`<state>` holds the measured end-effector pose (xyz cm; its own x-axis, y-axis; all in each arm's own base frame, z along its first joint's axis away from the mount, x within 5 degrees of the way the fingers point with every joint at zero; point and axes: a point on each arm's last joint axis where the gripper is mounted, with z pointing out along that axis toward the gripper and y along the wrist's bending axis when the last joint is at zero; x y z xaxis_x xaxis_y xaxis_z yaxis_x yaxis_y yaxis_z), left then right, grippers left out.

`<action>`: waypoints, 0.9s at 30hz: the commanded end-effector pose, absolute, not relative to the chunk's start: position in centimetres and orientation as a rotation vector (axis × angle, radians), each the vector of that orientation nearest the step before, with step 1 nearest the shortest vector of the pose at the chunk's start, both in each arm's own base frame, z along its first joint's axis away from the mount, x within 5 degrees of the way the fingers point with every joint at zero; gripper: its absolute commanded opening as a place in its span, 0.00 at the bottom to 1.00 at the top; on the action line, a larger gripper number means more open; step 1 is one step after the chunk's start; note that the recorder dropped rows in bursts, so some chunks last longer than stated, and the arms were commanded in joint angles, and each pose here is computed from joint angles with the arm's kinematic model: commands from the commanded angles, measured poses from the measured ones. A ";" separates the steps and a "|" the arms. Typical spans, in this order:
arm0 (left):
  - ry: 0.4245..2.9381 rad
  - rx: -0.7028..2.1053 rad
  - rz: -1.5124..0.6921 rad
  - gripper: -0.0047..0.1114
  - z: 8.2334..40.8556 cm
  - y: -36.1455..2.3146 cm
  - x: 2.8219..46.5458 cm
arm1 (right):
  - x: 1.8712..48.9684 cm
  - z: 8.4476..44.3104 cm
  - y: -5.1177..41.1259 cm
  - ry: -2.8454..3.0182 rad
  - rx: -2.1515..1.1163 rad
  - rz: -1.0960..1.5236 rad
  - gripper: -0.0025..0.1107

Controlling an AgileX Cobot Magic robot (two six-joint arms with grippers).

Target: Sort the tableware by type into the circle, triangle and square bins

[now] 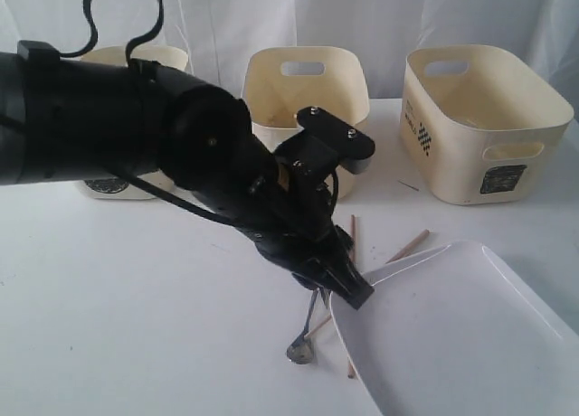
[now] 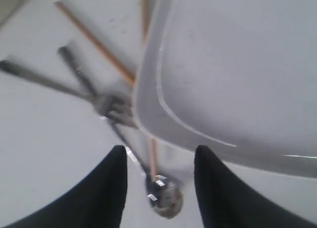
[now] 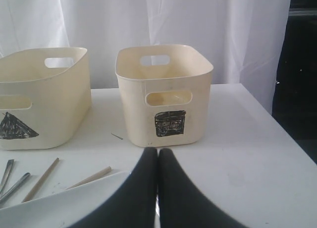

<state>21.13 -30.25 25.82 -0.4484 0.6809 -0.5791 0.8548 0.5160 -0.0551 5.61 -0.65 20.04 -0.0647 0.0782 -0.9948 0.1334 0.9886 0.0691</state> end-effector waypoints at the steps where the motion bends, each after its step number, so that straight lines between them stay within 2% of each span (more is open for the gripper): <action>1: 2.217 1.268 -0.638 0.45 26.7 -30.9 21.1 | 5.6 19.9 -0.6 1.631 0.154 -0.053 0.02; 6: 2.266 1.204 -0.660 0.45 26.8 -30.2 22.0 | 5.6 19.9 -0.6 1.631 0.154 -0.053 0.02; 15: 2.328 0.859 -0.702 0.45 27.2 -29.6 24.1 | 5.6 19.9 -0.6 1.631 0.154 -0.053 0.02; 18: 2.336 0.790 -0.716 0.40 27.4 -29.1 25.3 | 5.6 19.9 -0.6 1.631 0.154 -0.053 0.02; 22: 2.361 0.904 -0.766 0.30 26.8 -29.4 26.2 | 5.6 19.9 -0.6 1.631 0.154 -0.053 0.02; 27: 2.407 0.953 -0.780 0.37 25.8 -30.4 27.4 | 5.6 19.9 -0.6 1.631 0.154 -0.053 0.02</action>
